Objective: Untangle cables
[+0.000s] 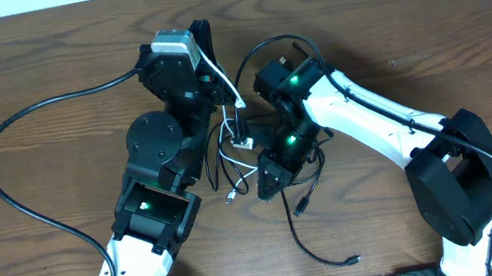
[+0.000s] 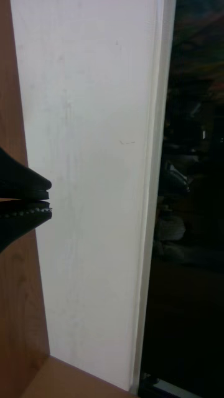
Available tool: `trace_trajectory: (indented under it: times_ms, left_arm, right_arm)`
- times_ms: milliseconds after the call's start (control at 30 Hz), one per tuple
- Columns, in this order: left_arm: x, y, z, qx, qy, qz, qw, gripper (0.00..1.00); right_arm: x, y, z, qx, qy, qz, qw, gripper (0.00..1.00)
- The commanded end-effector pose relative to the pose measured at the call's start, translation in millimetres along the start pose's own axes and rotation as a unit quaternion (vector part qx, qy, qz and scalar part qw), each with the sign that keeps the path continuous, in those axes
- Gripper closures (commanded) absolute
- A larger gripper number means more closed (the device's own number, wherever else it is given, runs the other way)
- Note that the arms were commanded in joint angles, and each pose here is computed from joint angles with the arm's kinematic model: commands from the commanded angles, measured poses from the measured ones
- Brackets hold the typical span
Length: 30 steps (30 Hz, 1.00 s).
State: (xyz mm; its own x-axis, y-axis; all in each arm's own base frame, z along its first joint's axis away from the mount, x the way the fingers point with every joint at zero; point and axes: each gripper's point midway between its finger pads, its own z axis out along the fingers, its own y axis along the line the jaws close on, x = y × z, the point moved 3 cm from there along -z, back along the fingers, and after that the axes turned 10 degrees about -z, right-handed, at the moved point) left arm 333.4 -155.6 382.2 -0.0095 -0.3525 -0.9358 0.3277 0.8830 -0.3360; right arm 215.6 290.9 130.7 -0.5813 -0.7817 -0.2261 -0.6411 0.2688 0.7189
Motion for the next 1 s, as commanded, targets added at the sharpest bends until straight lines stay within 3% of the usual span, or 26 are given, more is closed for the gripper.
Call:
trace_trajectory:
  times_ms: [0, 233, 467, 533, 733, 800, 967]
  left_arm:
    - [-0.8, 1.8, 1.5, -0.004, -0.002, -0.002, 1.0, 0.92]
    - [-20.8, -4.3, -2.3, 0.011, -0.043, -0.011, 0.999, 0.92]
    - [-40.2, -8.3, -15.1, 0.021, -0.069, -0.031, 0.997, 0.92]
    - [-43.8, -9.2, -16.9, 0.023, -0.075, -0.033, 0.996, 0.93]
    - [-53.1, -27.3, -20.5, 0.083, -0.089, -0.033, 0.992, 0.92]
    - [-55.5, -34.3, -22.3, 0.107, -0.092, -0.032, 0.989, 0.93]
    - [-56.7, -35.7, -22.9, 0.112, -0.094, -0.037, 0.989, 0.93]
  right_arm:
    - [-9.8, 3.0, -2.5, -0.017, -0.023, -0.024, 0.999, 0.99]
    - [-32.0, -22.8, -25.0, 0.013, -0.091, -0.014, 0.996, 0.99]
    - [-65.7, -57.4, -87.3, 0.006, -0.235, 0.024, 0.972, 0.96]
    - [-73.0, -55.4, -97.5, -0.009, -0.26, 0.0, 0.966, 0.87]
    - [-89.6, -46.1, -97.6, -0.01, -0.279, -0.061, 0.958, 0.28]
    - [-96.2, -40.5, -93.6, -0.008, -0.281, -0.087, 0.956, 0.21]
    - [-112.7, -24.6, -83.8, -0.008, -0.288, -0.141, 0.947, 0.14]
